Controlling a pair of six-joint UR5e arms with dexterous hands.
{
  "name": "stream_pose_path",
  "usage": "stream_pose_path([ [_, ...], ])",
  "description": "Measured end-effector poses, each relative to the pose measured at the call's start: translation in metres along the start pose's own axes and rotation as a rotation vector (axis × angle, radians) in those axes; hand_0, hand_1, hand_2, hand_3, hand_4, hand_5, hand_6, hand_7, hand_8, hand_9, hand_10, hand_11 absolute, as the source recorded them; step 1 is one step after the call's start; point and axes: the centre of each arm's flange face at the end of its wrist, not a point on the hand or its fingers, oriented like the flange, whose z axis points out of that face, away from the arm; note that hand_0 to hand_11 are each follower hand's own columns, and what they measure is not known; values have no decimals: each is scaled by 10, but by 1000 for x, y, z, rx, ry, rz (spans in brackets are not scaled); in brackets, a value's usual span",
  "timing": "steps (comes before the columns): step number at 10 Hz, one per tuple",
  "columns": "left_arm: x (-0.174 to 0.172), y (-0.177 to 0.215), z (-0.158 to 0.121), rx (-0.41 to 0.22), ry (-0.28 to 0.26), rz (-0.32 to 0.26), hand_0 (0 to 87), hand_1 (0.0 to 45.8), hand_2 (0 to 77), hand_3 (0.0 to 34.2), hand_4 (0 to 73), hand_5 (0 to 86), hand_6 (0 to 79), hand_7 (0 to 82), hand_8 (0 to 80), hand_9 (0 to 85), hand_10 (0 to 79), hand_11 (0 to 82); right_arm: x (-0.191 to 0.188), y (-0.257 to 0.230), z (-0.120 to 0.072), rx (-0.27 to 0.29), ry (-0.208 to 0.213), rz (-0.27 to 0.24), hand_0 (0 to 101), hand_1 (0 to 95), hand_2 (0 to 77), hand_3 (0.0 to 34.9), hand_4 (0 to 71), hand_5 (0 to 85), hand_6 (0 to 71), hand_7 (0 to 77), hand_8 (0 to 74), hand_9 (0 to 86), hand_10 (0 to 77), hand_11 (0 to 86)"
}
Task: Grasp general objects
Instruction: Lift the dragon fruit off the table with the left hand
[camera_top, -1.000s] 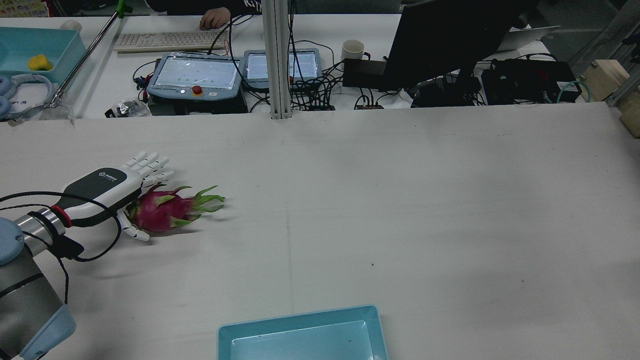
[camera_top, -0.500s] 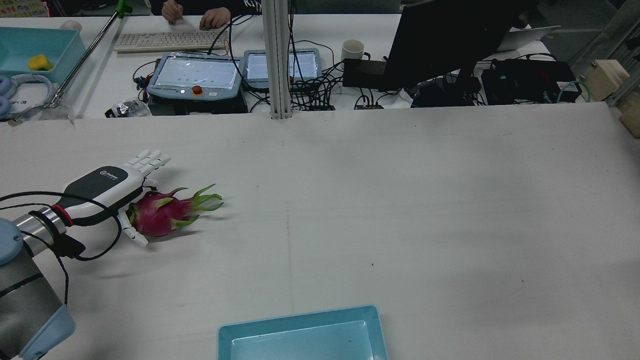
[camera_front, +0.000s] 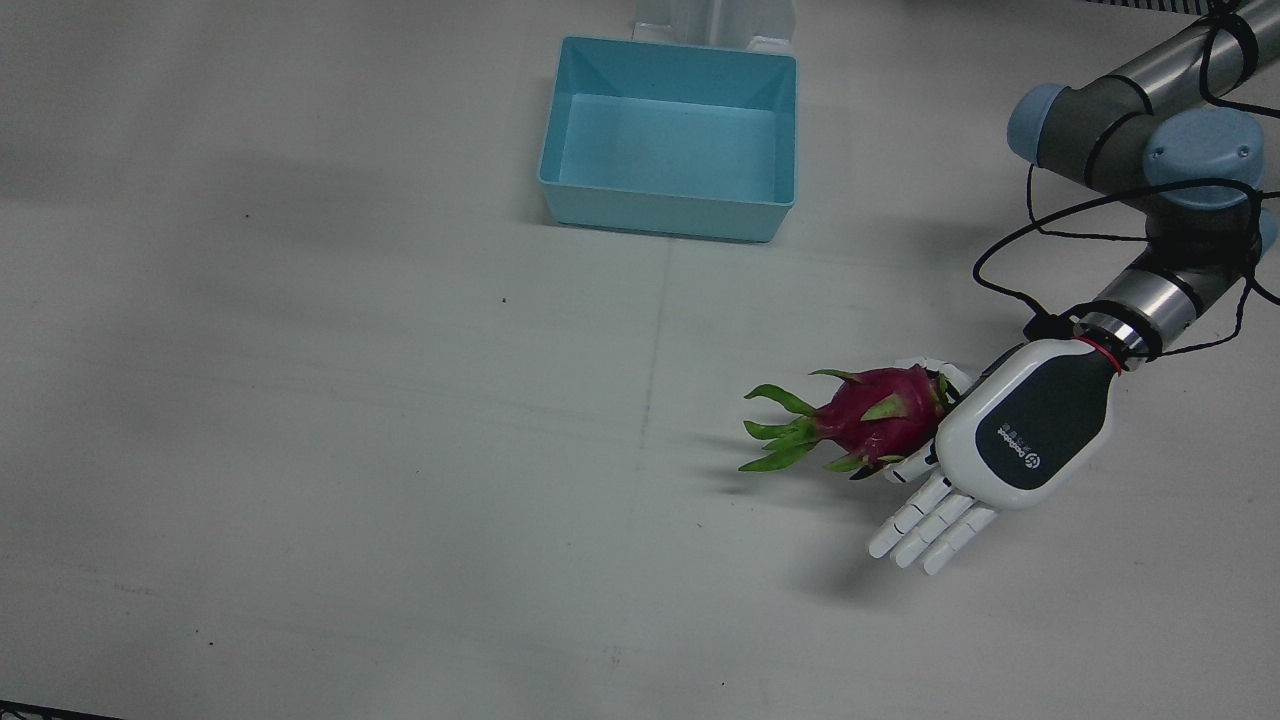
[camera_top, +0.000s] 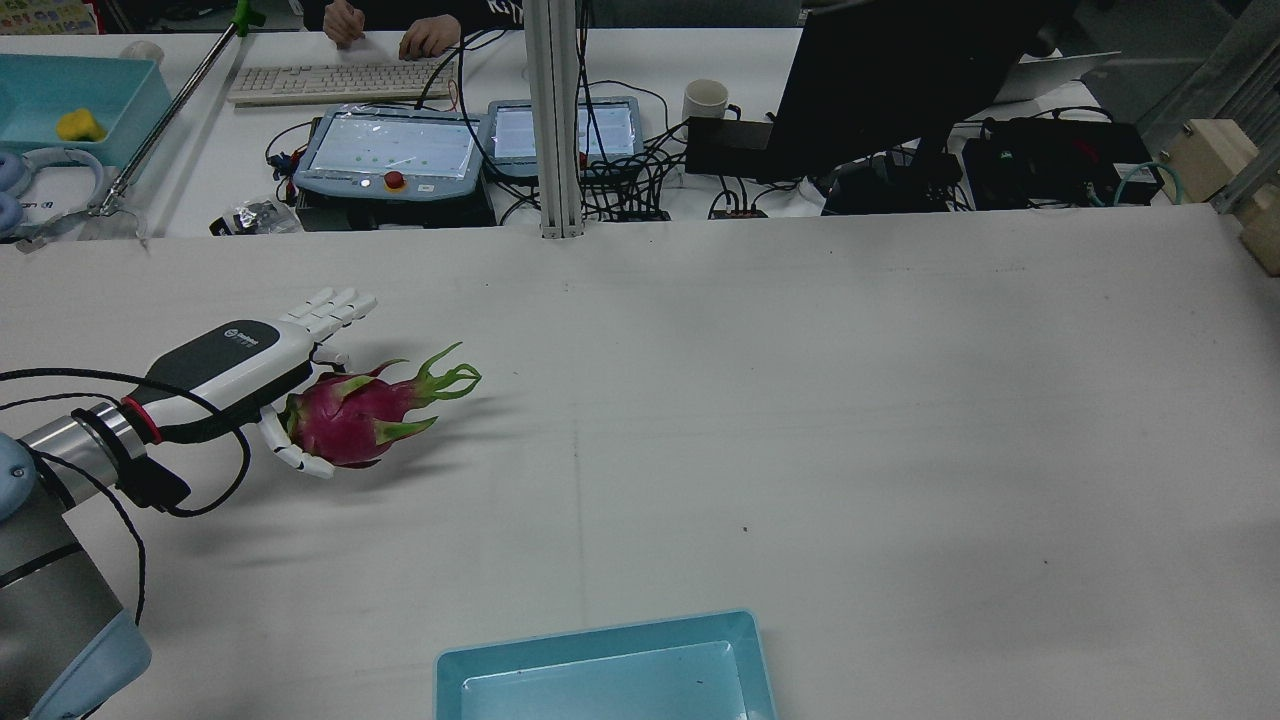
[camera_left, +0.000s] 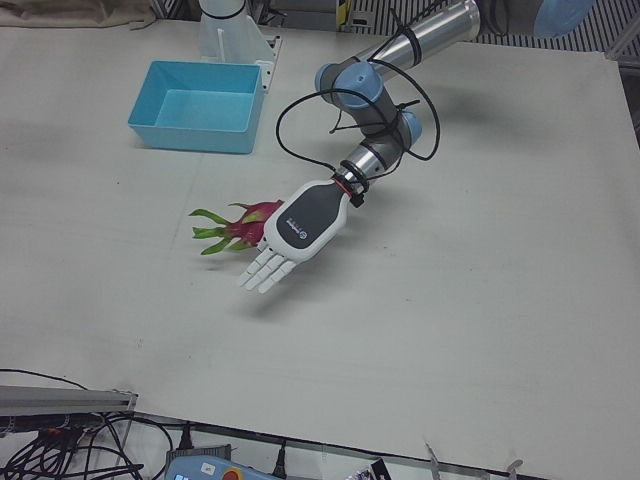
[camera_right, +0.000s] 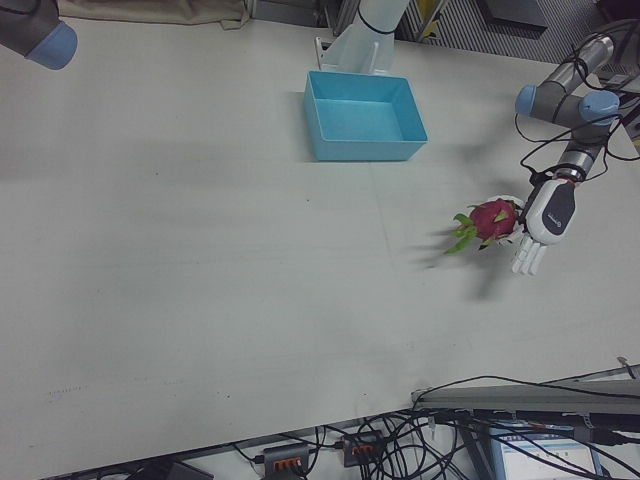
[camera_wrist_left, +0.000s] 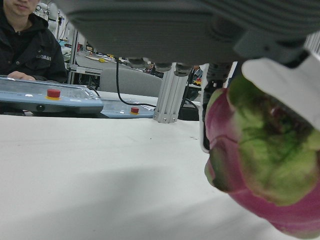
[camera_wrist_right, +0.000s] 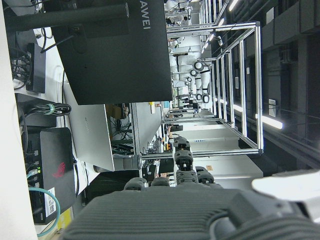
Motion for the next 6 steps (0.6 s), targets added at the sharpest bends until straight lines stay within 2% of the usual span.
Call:
stream_pose_path([
  [2,41,7,9,-70,23,-13,446,0,278,0,349,420,11,49,11,16,5,5,0,0,0,0,0,0,0,54,16,0,0,5,0,0,0,5,0,5],
  [6,152,42,33,-286,60,-17,447,0,295,0,349,420,5,44,16,11,5,5,0,0,0,0,0,0,0,54,16,0,0,5,0,0,0,5,0,5],
])
